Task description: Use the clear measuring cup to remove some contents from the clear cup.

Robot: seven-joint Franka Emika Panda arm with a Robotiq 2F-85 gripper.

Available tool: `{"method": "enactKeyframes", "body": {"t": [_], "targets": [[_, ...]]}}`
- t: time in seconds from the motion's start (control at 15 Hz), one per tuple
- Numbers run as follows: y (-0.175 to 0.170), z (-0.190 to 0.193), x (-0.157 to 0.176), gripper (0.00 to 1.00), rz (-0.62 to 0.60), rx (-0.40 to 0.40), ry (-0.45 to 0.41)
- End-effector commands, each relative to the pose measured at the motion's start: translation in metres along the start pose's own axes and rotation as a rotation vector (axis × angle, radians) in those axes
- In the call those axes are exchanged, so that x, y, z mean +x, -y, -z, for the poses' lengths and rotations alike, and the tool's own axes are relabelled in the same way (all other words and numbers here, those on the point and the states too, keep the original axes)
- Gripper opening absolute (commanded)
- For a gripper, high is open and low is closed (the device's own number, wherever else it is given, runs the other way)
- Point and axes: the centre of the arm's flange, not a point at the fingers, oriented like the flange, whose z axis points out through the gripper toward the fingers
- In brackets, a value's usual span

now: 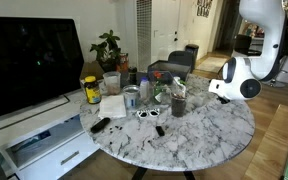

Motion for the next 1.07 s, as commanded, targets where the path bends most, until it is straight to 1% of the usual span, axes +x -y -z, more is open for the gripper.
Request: {"method": "enactKeyframes", "body": {"t": [0.0,0.2,0.33,0.4,0.47,0.53,0.6,0.73,0.87,1.0], "targets": [[-0.043,0.02,-0.024,1.0,0.029,0.066,0.052],[-0.091,0.042,-0.04,1.0,0.021,0.096,0.047],[-0.12,0.062,-0.049,1.0,0.013,0.161,0.03],[-0.134,0.072,-0.052,1.0,-0.004,0.22,0.001],[-0.147,0.083,-0.054,1.0,-0.03,0.275,-0.041],[-0.16,0.093,-0.055,1.0,-0.062,0.315,-0.103],[-0.173,0.104,-0.055,1.0,-0.105,0.34,-0.158],[-0.196,0.119,-0.061,1.0,-0.162,0.417,-0.254],[-0.211,0.126,-0.07,1.0,-0.203,0.476,-0.355],[-0.216,0.128,-0.079,1.0,-0.23,0.53,-0.448]]}}
